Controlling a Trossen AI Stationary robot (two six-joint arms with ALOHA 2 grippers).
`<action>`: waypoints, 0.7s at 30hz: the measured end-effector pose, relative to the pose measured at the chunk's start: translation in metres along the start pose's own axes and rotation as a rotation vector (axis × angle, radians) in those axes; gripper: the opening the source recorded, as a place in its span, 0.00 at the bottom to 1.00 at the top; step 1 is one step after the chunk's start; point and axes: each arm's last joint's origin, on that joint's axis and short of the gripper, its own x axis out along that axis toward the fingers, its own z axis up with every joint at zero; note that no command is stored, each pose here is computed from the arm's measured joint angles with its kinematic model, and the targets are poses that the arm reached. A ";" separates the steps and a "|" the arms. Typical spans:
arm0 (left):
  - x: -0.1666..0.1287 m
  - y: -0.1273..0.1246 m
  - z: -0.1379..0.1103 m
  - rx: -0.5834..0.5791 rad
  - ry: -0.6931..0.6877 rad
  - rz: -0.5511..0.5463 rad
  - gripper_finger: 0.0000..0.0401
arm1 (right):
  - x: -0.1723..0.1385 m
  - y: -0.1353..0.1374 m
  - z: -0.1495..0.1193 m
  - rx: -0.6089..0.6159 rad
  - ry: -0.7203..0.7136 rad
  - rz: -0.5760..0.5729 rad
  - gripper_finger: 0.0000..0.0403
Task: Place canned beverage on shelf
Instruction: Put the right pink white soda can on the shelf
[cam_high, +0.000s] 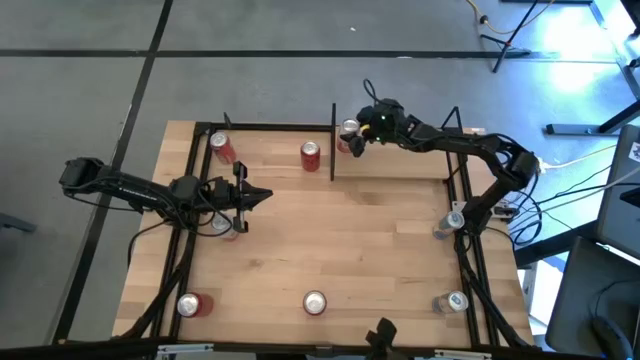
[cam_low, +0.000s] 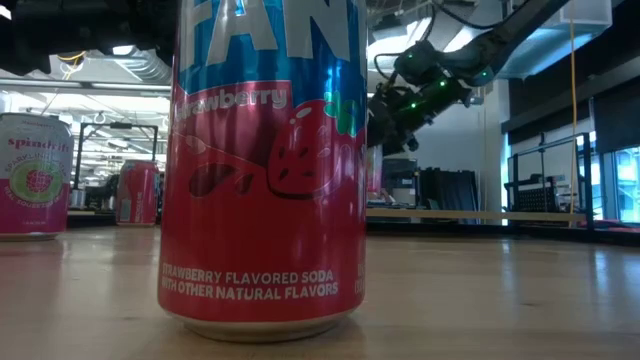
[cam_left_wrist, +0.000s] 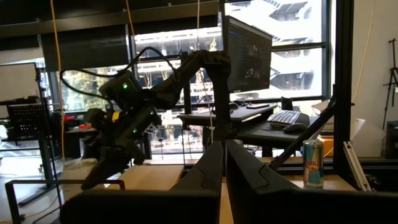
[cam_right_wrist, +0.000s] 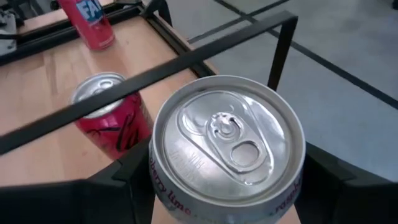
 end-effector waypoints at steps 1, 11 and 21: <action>0.000 0.000 0.000 0.000 0.000 0.001 0.00 | 0.001 0.001 -0.001 -0.001 0.001 0.003 0.63; 0.000 0.000 0.000 0.001 0.000 0.000 0.00 | 0.013 0.003 -0.009 -0.003 0.034 0.012 0.63; 0.000 0.000 0.000 0.001 0.000 0.001 0.00 | 0.013 0.003 -0.009 -0.025 0.031 0.012 0.89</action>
